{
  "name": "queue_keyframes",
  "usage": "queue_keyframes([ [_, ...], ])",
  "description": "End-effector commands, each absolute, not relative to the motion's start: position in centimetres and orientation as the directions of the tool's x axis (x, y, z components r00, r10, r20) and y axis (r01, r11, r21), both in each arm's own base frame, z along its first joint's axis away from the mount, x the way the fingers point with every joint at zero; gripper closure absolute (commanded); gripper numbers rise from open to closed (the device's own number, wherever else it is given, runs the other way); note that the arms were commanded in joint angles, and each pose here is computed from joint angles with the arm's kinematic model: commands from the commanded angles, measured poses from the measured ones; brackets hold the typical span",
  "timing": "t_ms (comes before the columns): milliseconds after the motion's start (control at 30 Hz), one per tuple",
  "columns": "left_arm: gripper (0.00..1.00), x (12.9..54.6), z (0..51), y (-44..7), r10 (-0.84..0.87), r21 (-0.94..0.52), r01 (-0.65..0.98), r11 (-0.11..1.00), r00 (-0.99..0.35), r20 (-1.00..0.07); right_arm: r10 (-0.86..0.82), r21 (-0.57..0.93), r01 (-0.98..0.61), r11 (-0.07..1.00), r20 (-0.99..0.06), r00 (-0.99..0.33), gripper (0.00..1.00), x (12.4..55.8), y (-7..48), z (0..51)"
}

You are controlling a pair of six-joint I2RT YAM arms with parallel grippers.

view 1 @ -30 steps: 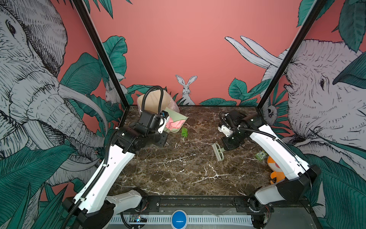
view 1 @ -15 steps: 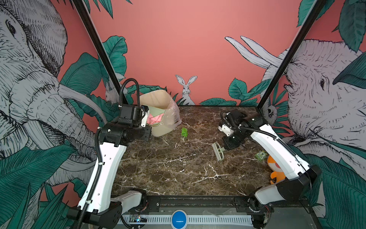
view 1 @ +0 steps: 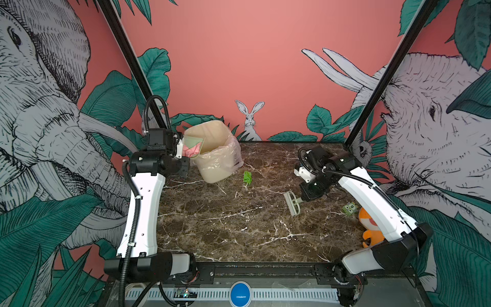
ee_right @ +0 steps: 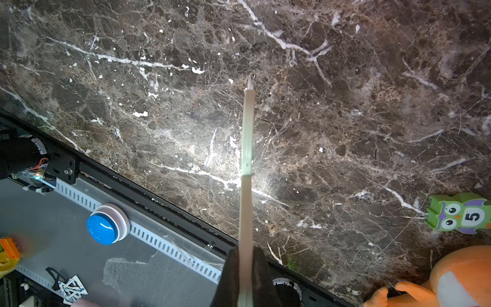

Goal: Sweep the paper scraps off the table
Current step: 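Raise the dustpan over the cream bin with the left gripper, then tip the dustpan into the cream bin with the left gripper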

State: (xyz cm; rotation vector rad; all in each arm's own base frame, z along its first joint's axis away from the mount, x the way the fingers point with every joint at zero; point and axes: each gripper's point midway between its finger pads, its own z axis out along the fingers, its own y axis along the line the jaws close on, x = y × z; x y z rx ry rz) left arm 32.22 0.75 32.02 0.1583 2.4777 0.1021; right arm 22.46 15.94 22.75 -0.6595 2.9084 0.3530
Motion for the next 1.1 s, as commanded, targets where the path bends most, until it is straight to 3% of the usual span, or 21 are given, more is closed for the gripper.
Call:
queue_keyframes([
  [0, 0.84, 33.3, 33.8, 2.2, 0.175, 0.188, 0.071, 0.980, -0.761, -0.625, -0.409, 0.213, -0.446, 0.869, -0.198, -0.891, 1.00, 21.8, 15.8, 23.1],
  [400, 0.83, 36.3, 33.7, 3.5, 0.298, 0.338, 0.127, 0.932, -0.801, -0.520, -0.416, 0.231, -0.451, 0.862, -0.185, -0.891, 1.00, 22.1, 16.3, 22.7],
  [1067, 0.85, 38.8, 34.5, 1.8, 0.574, 0.749, 0.226, 0.623, -0.783, -0.241, -0.423, 0.243, -0.455, 0.857, -0.174, -0.889, 1.00, 22.2, 16.6, 22.1],
])
